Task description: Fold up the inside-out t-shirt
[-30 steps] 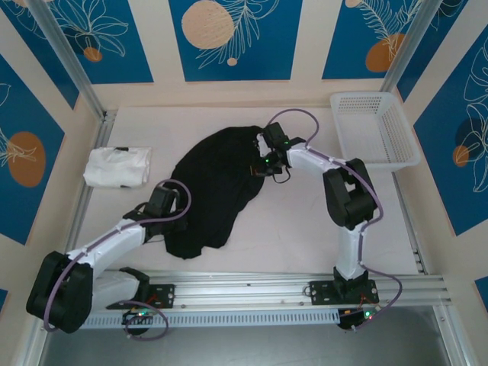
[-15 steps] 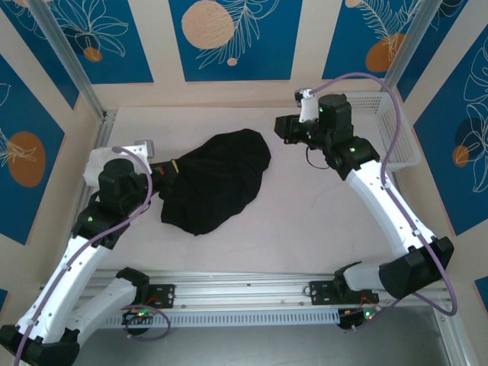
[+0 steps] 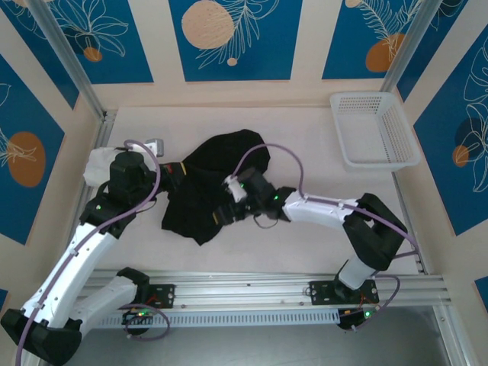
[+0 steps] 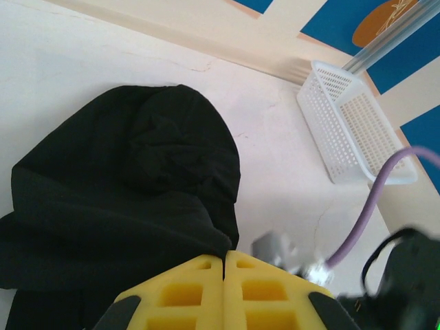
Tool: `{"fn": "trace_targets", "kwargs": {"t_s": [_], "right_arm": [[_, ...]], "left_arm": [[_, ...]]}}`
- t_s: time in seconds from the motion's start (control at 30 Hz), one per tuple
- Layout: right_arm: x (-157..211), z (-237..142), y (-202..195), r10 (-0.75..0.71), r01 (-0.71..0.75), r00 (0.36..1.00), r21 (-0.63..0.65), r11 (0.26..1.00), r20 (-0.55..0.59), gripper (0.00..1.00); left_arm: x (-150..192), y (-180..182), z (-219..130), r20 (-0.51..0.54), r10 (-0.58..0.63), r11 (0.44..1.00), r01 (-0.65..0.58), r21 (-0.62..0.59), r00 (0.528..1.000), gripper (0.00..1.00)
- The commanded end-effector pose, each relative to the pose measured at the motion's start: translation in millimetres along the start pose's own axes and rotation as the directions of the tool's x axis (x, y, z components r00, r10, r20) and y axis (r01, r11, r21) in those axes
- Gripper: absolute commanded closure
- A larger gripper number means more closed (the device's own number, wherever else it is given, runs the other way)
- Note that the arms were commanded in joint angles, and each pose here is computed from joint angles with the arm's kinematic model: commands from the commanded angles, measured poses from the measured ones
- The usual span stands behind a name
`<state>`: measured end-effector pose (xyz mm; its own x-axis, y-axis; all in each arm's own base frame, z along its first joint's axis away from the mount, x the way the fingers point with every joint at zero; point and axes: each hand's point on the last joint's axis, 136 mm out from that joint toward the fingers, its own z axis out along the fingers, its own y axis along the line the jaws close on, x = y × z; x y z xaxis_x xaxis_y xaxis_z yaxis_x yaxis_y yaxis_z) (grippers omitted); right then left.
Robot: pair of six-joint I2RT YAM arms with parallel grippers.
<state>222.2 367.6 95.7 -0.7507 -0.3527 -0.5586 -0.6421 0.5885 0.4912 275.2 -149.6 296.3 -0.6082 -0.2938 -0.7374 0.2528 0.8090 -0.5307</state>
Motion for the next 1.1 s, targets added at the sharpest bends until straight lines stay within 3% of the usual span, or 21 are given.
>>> {"fn": "trace_targets", "kwargs": {"t_s": [0.0, 0.1, 0.13, 0.17, 0.23, 0.3, 0.4, 0.53, 0.63, 0.73, 0.83, 0.9, 1.07], "right_arm": [[-13, 27, 21, 0.031, -0.022, 0.994, -0.090, 0.996, 0.100, 0.28], [2, 63, 17, 0.047, -0.045, 0.997, -0.041, 0.998, 0.056, 0.31], [3, 69, 16, 0.043, -0.042, 0.998, -0.023, 0.999, 0.047, 0.42], [-1, 70, 12, 0.038, -0.038, 0.998, 0.002, 0.999, 0.052, 0.59], [-20, 53, 8, -0.005, 0.001, 0.994, 0.040, 0.999, 0.109, 0.85], [-52, 16, 4, -0.050, 0.037, 0.981, 0.072, 0.997, 0.188, 1.00], [-110, -72, 6, -0.114, 0.081, 0.932, 0.109, 0.991, 0.343, 1.00], [-176, -212, 15, -0.168, 0.094, 0.823, 0.161, 0.983, 0.543, 1.00], [-207, -301, 34, -0.204, 0.112, 0.742, 0.182, 0.977, 0.638, 1.00], [-227, -361, 47, -0.269, 0.118, 0.667, 0.258, 0.959, 0.694, 1.00], [-237, -395, 52, -0.287, 0.110, 0.626, 0.283, 0.953, 0.725, 1.00], [-240, -401, 45, -0.273, 0.083, 0.634, 0.287, 0.954, 0.723, 1.00], [-247, -362, 0, -0.185, -0.003, 0.742, 0.278, 0.960, 0.645, 1.00]], "left_arm": [[-16, -15, -14, 0.045, 0.029, 0.999, -0.031, 0.037, 0.999, 1.00], [-23, -18, -19, 0.063, 0.036, 0.999, -0.039, 0.035, 0.997, 1.00], [-25, -20, -21, 0.066, 0.042, 0.998, -0.045, 0.038, 0.997, 1.00], [-28, -22, -23, 0.070, 0.048, 0.998, -0.051, 0.037, 0.996, 1.00], [-36, -24, -28, 0.084, 0.062, 0.998, -0.064, 0.024, 0.994, 1.00], [-46, -28, -35, 0.105, 0.075, 0.997, -0.077, 0.016, 0.992, 1.00], [-70, -44, -48, 0.170, 0.075, 0.996, -0.083, 0.042, 0.983, 1.00], [-107, -74, -67, 0.269, 0.052, 0.989, -0.088, 0.121, 0.962, 1.00], [-140, -94, -86, 0.356, 0.047, 0.983, -0.106, 0.148, 0.933, 1.00], [-171, -107, -108, 0.454, 0.051, 0.982, -0.126, 0.138, 0.889, 1.00], [-195, -113, -124, 0.530, 0.062, 0.985, -0.138, 0.105, 0.846, 1.00], [-202, -111, -127, 0.553, 0.076, 0.987, -0.142, 0.078, 0.830, 1.00], [-189, -88, -93, 0.500, 0.115, 0.991, -0.130, -0.004, 0.859, 1.00]]}}
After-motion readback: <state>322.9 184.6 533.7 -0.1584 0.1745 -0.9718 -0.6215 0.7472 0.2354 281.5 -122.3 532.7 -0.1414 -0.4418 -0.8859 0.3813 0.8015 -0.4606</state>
